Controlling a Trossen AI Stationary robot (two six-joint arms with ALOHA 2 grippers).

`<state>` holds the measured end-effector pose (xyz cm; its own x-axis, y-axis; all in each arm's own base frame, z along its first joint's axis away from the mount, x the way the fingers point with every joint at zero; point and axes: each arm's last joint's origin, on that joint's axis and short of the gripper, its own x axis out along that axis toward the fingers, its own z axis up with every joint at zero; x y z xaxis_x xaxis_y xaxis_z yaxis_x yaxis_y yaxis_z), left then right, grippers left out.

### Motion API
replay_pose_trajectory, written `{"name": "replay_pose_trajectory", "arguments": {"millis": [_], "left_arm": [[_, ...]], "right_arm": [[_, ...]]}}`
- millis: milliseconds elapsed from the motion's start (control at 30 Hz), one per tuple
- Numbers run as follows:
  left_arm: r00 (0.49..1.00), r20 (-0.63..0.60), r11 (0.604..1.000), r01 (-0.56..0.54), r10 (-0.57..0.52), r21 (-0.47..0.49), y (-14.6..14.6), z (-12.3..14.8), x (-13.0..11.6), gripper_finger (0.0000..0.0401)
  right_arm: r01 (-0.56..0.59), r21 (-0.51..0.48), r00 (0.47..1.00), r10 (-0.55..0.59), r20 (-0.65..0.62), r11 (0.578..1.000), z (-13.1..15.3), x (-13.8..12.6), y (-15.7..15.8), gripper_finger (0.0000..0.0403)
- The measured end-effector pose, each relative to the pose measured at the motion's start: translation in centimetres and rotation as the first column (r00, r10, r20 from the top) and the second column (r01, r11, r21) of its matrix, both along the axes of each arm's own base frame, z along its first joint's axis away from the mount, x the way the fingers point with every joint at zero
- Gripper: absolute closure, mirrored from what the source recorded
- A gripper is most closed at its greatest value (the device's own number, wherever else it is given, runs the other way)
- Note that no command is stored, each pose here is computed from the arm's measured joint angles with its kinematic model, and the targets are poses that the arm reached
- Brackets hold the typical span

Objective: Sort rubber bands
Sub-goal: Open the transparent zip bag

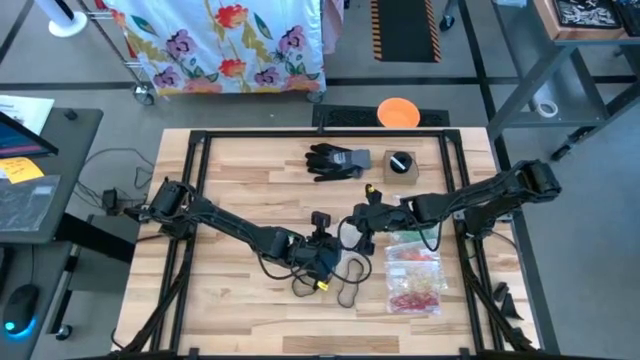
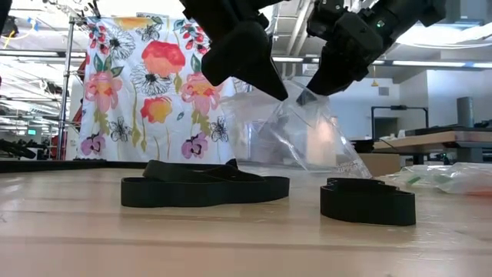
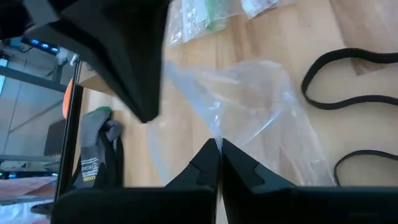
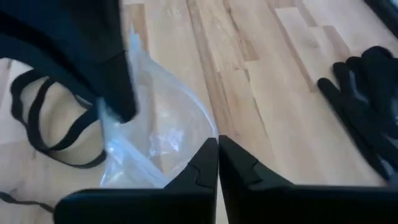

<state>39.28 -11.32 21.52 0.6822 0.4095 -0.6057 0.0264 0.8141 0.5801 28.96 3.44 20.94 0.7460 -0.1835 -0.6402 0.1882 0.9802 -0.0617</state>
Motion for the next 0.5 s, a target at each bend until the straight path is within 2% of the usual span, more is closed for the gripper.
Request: {"name": "replay_pose_trajectory", "arguments": {"millis": [233, 500], "left_arm": [[0.999, -0.012, 0.999, 0.045, -0.045, 0.001, -0.72, 0.0, -0.18, 0.0401], [0.998, -0.013, 0.998, 0.065, -0.066, -0.015, -0.86, 0.02, -0.16, 0.0401]], "right_arm": [[0.118, -0.105, 0.993, -0.118, 0.01, 0.987, 0.1, -0.18, -0.55, 0.04], [0.162, -0.161, 0.987, -0.157, 0.039, 0.974, 0.31, -0.11, -0.66, 0.0402]]}}
